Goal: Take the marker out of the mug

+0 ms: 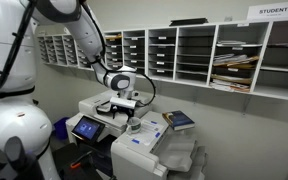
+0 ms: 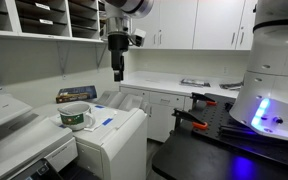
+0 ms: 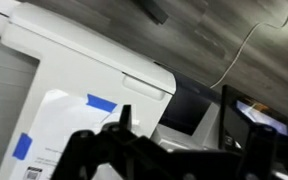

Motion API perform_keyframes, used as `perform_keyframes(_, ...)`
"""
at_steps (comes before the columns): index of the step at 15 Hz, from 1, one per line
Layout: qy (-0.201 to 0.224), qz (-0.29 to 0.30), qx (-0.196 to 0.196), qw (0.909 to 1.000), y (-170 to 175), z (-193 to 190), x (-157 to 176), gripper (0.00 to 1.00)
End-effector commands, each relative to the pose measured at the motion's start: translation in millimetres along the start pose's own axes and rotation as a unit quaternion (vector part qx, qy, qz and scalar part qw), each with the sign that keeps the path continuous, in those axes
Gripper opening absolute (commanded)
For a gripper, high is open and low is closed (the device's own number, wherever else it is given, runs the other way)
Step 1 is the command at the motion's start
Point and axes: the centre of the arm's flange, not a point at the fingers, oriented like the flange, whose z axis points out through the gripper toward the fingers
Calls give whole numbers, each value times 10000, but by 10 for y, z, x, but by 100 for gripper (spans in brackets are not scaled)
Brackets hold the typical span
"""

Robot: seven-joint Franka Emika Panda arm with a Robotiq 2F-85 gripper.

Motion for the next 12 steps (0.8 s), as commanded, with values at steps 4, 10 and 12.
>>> perform_keyframes(4, -265, -1550, -263, 9872, 221, 520, 825, 100)
perform_keyframes(10, -178, -2381, -194, 9709, 326, 795, 1320, 100)
perform_keyframes(12, -122, -2590, -176, 9656, 288, 879, 1470, 100)
